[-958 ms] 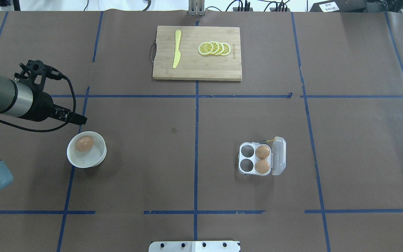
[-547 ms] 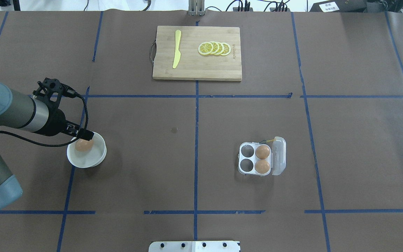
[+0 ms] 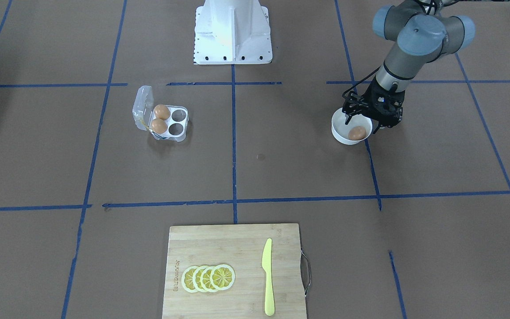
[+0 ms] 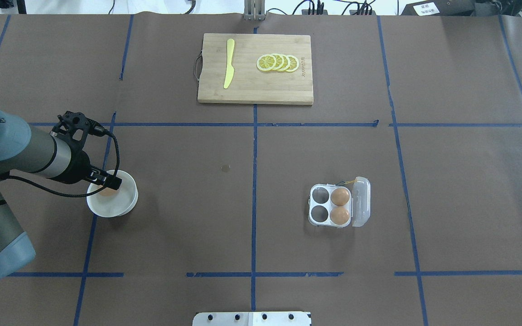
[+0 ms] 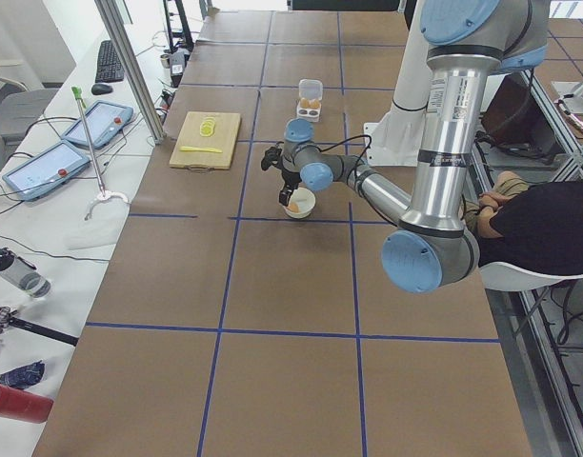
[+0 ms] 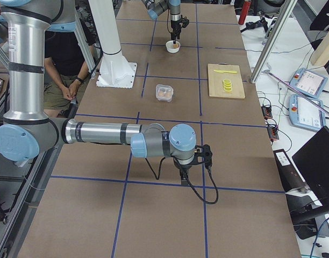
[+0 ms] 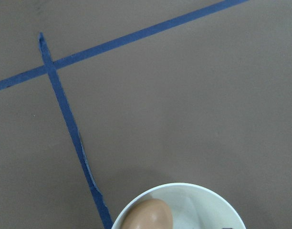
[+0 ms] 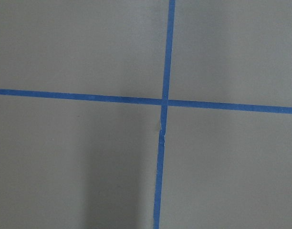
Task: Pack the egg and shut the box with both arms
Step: 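Lower the left gripper into the white bowl around the egg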
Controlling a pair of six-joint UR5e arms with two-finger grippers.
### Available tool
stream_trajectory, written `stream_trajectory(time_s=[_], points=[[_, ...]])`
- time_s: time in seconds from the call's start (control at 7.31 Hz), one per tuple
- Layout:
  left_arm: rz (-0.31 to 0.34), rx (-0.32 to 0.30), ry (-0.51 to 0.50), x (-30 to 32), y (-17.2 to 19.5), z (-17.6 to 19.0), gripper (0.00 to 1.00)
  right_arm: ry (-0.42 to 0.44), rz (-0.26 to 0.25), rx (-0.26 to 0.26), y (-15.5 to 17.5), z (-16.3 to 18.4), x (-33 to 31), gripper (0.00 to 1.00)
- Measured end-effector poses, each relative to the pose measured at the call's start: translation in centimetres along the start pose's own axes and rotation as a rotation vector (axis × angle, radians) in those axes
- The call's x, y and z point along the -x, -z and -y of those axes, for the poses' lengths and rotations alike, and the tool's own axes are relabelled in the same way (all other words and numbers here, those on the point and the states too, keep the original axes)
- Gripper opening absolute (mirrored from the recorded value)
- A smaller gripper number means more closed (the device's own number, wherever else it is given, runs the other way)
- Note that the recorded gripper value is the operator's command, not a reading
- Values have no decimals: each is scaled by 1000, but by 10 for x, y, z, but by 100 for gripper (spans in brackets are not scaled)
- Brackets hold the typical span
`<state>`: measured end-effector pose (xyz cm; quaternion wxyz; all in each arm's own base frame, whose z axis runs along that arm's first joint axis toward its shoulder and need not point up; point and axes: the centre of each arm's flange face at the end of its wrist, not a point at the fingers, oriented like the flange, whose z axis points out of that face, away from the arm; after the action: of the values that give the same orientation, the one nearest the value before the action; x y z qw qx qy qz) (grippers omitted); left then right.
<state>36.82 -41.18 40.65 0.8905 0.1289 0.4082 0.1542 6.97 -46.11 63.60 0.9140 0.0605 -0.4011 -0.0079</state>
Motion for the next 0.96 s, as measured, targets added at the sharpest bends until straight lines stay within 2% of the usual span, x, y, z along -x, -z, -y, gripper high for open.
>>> stream_trajectory(time_s=[0.41, 0.96], points=[[0, 14, -5, -5, -7, -1, 77, 0, -1, 0, 0, 0, 0, 100], [0, 26, -9, -8, -12, -4, 77, -1, -1, 2, -1, 0, -1, 100]])
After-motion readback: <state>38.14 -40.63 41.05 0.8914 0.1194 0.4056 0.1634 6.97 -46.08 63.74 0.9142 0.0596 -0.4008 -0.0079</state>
